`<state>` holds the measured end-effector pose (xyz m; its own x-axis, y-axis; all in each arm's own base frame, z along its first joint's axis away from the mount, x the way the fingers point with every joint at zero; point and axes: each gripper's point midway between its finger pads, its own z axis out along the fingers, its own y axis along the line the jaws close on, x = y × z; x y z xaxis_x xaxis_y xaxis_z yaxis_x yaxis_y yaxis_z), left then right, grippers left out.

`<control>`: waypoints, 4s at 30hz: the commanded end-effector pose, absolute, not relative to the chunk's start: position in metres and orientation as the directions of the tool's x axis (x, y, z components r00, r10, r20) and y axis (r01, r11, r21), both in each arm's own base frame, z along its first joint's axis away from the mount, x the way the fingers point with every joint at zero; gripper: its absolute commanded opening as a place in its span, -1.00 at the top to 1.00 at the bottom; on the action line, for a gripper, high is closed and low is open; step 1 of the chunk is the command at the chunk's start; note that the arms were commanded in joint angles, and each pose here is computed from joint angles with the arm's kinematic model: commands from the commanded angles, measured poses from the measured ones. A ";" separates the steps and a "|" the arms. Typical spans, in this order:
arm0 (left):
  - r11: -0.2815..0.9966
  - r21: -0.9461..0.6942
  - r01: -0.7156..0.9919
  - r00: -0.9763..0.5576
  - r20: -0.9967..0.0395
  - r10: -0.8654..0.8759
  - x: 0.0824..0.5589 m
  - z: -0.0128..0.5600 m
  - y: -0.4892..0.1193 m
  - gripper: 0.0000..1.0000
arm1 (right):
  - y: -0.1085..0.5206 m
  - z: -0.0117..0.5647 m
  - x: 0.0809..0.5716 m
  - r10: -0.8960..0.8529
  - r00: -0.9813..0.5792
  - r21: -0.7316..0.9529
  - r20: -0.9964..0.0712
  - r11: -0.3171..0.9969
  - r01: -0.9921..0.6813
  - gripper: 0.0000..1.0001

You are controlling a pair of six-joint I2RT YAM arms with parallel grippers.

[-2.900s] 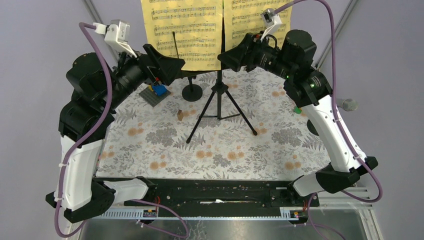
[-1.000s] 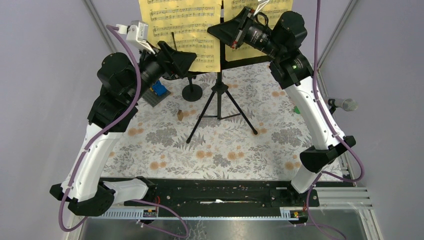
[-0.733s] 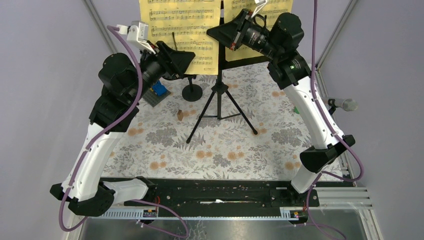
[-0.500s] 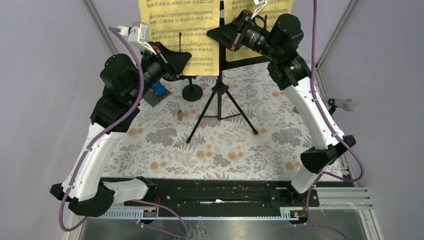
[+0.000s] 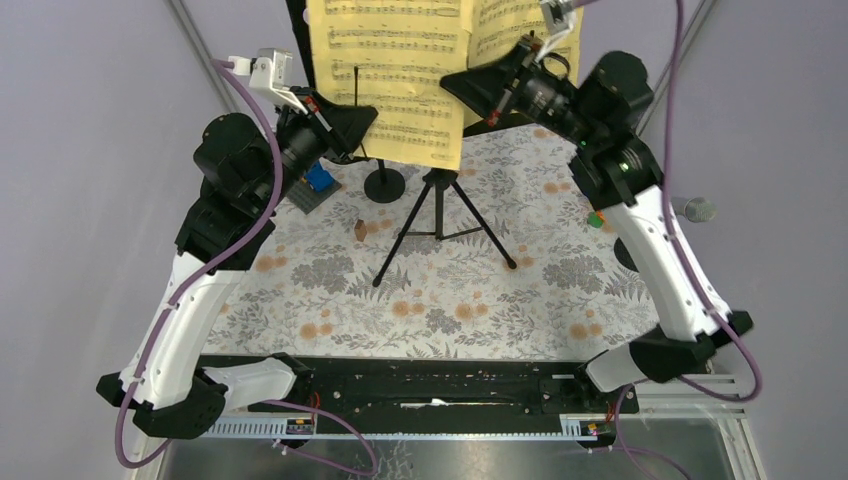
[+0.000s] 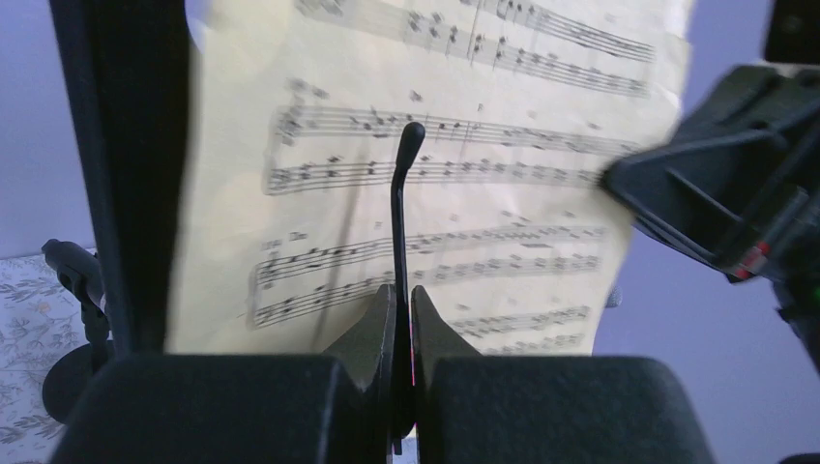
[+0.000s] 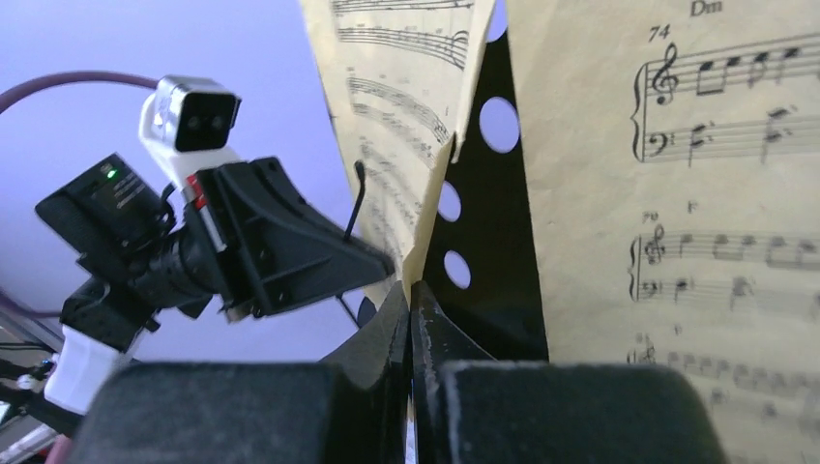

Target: Pack up the instrument practice props

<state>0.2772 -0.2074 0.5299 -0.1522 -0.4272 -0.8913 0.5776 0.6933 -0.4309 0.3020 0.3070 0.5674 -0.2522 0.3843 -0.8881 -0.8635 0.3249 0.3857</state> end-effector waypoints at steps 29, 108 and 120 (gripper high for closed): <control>0.679 -0.382 0.627 -0.080 -0.898 -0.432 0.252 0.545 -0.196 0.15 | 0.101 0.302 0.205 0.384 -0.315 0.453 -0.868 0.872 -0.185 1.00; 0.657 -0.249 0.711 -0.045 -0.949 -0.311 0.208 0.583 -0.203 -0.83 | 0.018 0.387 0.238 0.256 -0.145 0.256 -0.956 0.966 0.021 -0.88; 0.761 -0.317 0.567 0.009 -0.921 -0.390 0.210 0.604 -0.160 -0.89 | 0.021 0.402 0.234 0.254 -0.119 0.257 -0.960 0.966 -0.006 -0.89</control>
